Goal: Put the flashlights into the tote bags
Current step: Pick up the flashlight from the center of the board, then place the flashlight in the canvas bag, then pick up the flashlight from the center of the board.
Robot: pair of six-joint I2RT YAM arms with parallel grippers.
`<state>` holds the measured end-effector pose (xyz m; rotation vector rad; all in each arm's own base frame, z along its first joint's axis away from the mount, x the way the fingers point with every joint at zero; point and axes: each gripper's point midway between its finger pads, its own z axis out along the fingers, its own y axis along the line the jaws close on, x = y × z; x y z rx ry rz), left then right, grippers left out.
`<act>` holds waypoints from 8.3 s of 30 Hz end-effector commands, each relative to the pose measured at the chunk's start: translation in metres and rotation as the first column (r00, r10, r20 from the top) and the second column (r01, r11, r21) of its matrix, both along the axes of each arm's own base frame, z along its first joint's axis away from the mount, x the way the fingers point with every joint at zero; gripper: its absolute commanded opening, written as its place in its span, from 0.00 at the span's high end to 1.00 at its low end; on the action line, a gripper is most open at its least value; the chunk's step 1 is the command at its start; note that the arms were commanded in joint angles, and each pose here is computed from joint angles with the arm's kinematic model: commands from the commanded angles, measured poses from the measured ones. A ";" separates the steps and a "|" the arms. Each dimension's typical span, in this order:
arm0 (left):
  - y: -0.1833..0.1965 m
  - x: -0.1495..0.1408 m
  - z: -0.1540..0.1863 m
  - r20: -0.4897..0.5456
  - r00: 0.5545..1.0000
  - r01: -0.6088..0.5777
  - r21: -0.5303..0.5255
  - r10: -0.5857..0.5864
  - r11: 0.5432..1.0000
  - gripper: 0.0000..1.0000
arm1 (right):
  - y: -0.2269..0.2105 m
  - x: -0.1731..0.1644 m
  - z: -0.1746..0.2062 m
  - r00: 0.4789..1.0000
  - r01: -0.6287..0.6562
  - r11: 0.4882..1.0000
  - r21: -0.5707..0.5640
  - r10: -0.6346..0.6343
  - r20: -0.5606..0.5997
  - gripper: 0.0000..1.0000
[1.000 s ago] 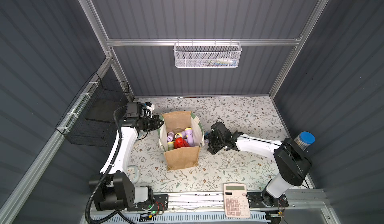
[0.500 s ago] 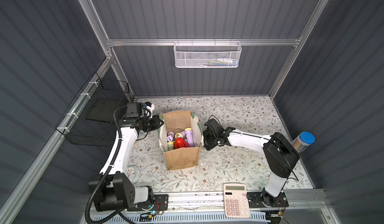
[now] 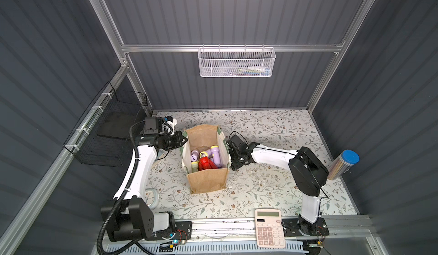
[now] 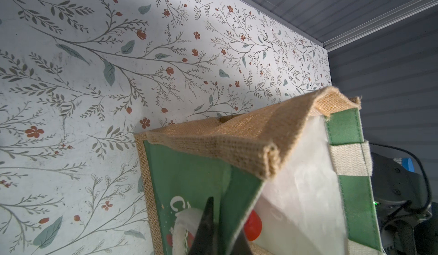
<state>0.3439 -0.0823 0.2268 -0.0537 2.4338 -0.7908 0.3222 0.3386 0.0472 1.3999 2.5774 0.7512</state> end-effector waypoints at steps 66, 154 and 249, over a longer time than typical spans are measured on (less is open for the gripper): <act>-0.005 -0.004 0.028 0.087 0.996 0.025 -0.026 -0.022 0.999 1.00 | -0.067 -0.082 -0.039 0.988 -0.025 0.980 -0.195 -0.006 -0.157 0.32; -0.011 0.004 0.019 0.065 0.997 0.039 -0.073 -0.034 0.997 1.00 | 0.128 -0.071 0.230 0.086 -0.901 0.342 -0.267 0.746 0.661 0.82; -0.004 0.003 0.019 0.064 0.998 0.013 -0.028 -0.011 1.000 1.00 | -0.088 0.022 0.085 0.965 0.017 0.994 0.104 -0.043 0.259 0.28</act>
